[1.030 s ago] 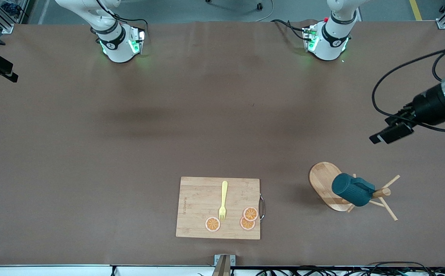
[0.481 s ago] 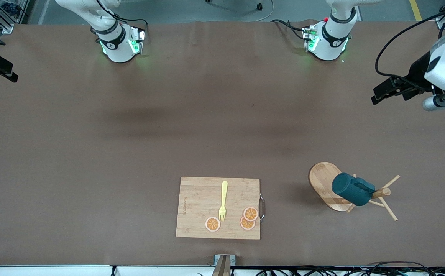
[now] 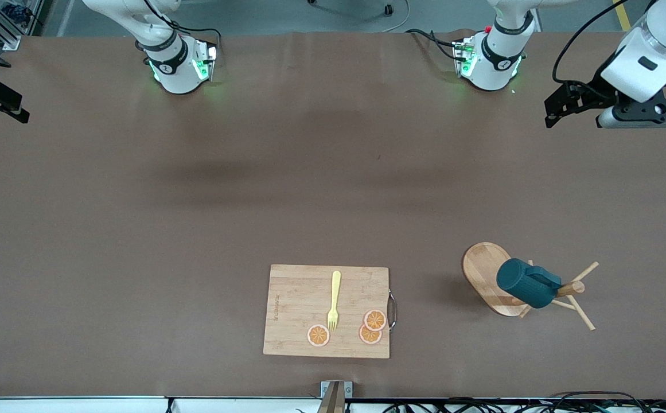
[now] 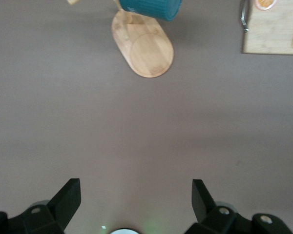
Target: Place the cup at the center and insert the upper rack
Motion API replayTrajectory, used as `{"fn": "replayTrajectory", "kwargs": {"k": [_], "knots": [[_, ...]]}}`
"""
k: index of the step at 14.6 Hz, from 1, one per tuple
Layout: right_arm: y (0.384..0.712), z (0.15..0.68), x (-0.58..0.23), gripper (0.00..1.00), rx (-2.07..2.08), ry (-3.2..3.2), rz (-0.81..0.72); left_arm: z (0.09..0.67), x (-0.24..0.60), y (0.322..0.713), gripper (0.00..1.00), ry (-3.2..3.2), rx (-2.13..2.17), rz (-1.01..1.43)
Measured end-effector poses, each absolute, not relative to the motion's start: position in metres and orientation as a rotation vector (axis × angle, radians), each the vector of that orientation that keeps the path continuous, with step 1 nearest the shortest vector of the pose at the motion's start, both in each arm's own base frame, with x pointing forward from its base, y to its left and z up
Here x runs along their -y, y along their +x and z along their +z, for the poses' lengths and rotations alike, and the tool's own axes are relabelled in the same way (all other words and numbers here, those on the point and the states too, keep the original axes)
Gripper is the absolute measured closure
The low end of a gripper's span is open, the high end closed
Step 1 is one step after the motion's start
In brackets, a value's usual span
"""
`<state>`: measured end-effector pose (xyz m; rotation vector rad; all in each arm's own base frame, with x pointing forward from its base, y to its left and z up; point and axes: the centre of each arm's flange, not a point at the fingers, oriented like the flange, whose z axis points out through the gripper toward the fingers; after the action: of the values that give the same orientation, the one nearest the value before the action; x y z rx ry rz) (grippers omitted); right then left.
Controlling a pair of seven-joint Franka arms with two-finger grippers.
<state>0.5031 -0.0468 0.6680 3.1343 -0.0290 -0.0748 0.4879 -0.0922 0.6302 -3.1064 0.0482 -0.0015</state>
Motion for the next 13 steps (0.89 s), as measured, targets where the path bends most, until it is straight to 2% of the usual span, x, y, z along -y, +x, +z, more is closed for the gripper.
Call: {"fn": "replayTrajectory", "kwargs": {"k": [5, 13], "knots": [[0.503, 0.668, 0.047, 0.0, 0.029, 3.134, -0.075, 0.644, 0.075, 0.496, 0.0, -3.083, -0.039, -0.063], [0.503, 0.668, 0.047, 0.0, 0.029, 3.134, -0.075, 0.633, 0.077, 0.499, 0.0, -3.106, -0.024, 0.016]]}}
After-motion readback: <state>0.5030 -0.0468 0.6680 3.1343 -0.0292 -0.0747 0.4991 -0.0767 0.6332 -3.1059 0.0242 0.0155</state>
